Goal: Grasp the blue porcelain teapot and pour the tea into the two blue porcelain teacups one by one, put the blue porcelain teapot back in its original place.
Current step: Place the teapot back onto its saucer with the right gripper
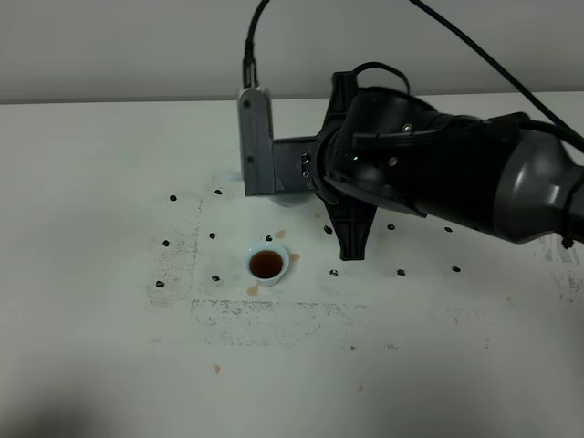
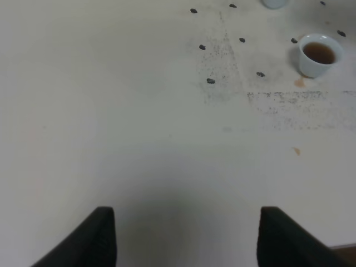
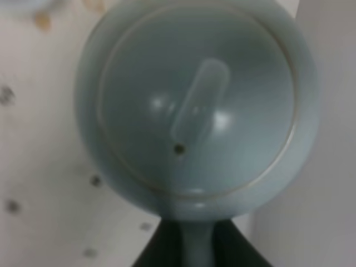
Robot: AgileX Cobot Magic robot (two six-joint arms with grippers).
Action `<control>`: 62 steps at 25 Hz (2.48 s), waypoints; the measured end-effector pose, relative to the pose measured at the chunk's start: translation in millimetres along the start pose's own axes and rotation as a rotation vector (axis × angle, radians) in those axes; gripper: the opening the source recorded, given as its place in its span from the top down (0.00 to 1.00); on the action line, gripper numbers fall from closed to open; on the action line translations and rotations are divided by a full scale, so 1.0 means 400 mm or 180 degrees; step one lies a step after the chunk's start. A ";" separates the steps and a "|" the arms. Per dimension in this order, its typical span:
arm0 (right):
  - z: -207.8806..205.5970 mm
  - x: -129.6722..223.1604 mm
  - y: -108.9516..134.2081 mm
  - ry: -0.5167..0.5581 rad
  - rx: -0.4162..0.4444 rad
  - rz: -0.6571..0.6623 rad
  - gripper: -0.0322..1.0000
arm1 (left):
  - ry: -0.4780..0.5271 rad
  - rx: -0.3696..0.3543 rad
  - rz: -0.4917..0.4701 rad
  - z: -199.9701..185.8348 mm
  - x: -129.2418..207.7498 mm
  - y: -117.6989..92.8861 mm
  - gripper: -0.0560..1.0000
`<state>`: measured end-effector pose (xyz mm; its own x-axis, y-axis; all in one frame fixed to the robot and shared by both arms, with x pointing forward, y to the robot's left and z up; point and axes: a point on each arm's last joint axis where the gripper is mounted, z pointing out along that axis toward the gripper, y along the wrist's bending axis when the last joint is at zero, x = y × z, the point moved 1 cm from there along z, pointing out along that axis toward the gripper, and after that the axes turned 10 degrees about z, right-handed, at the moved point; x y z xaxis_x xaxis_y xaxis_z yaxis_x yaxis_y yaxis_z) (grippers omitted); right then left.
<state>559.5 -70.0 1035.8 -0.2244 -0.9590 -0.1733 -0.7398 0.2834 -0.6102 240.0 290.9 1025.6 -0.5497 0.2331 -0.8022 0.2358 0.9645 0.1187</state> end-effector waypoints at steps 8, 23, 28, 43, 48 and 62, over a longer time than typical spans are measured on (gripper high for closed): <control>0.045 0.077 -0.025 0.0389 -0.0433 0.2042 0.89 | 0.0000 0.0000 0.0000 0.000 0.000 0.000 0.41; 0.169 0.090 0.089 0.0271 -0.1052 0.2732 0.89 | 0.0000 0.0000 0.0000 0.000 0.000 0.000 0.41; 0.200 0.099 0.101 0.0372 -0.1099 0.2777 0.89 | 0.0000 0.0000 0.0000 0.000 0.000 0.000 0.41; 0.203 0.099 0.091 0.0284 -0.1054 0.2796 0.89 | 0.0000 0.0000 0.0003 0.000 0.000 0.000 0.41; 0.175 0.121 0.042 0.0169 -0.0927 0.2899 0.89 | 0.0000 0.0000 0.0003 0.000 0.000 0.000 0.41; 0.161 0.160 -0.046 -0.0063 -0.0955 0.2382 0.89 | 0.0000 0.0000 0.0003 0.000 0.000 0.000 0.41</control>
<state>599.5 -137.3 986.1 -0.7188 -0.5130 -0.4692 -0.5372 0.8383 -0.0936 240.0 290.9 1025.6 -0.5495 0.2340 -0.8021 0.2363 0.9643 0.1194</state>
